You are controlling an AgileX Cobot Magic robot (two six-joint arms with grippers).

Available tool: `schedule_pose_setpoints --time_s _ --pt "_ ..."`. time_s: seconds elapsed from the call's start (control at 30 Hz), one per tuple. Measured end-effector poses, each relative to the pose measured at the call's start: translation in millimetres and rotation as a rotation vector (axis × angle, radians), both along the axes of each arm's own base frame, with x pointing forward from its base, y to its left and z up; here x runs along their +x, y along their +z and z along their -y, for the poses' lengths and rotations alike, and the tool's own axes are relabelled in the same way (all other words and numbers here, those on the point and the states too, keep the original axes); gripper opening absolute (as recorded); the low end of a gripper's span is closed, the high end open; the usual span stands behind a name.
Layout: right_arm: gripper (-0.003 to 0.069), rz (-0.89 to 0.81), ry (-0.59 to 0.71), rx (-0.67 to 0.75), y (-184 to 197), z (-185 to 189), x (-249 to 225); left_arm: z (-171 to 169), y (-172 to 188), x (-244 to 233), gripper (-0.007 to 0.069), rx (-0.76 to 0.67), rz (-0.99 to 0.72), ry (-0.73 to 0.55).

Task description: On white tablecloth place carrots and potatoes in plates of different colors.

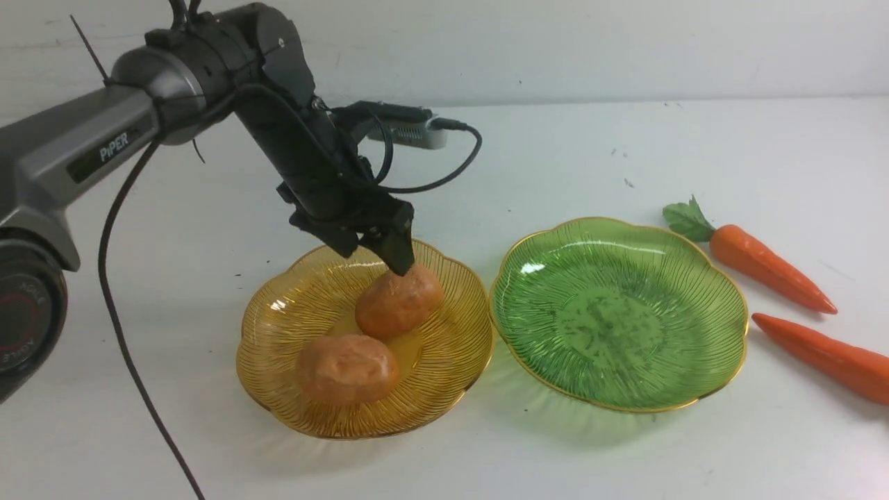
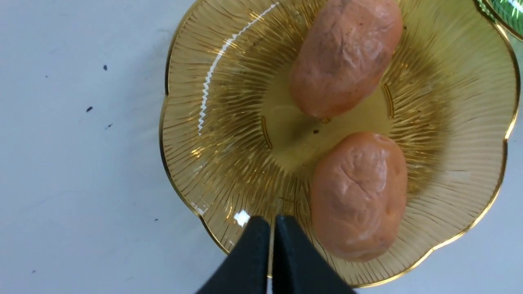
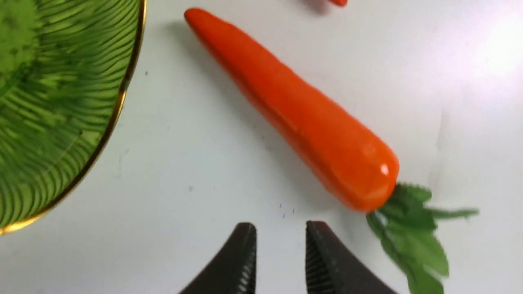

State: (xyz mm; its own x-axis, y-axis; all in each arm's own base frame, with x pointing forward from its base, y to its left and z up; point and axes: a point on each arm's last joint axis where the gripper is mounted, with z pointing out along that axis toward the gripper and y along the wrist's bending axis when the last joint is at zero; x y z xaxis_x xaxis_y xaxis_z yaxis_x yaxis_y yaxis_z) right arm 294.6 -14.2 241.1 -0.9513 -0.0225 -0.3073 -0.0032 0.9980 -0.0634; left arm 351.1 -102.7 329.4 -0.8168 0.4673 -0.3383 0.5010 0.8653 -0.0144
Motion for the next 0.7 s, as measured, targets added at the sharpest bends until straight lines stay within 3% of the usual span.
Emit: schedule_pose_setpoints --time_s 0.2,0.27,0.37,0.47,0.57,0.7 --pt "0.0398 -0.044 0.162 -0.056 -28 2 38 0 -2 0 -0.0003 0.001 -0.006 0.000" --pt "0.0461 -0.103 0.270 -0.096 -49 4 48 0 -2 -1 -0.0003 -0.001 -0.008 0.000" --pt "0.0505 -0.206 0.386 -0.150 -81 8 55 2 -2 -1 -0.0003 -0.020 -0.013 0.002" --pt "0.0468 -0.263 0.422 -0.175 -95 10 57 3 -2 -1 -0.0003 -0.040 -0.018 0.002" --pt "0.0306 -0.286 0.427 -0.182 -93 12 58 4 -1 -2 -0.0003 -0.045 -0.020 0.002" --pt "0.0304 -0.331 0.398 -0.193 -59 14 66 4 -1 -2 -0.0003 -0.045 -0.020 0.002"
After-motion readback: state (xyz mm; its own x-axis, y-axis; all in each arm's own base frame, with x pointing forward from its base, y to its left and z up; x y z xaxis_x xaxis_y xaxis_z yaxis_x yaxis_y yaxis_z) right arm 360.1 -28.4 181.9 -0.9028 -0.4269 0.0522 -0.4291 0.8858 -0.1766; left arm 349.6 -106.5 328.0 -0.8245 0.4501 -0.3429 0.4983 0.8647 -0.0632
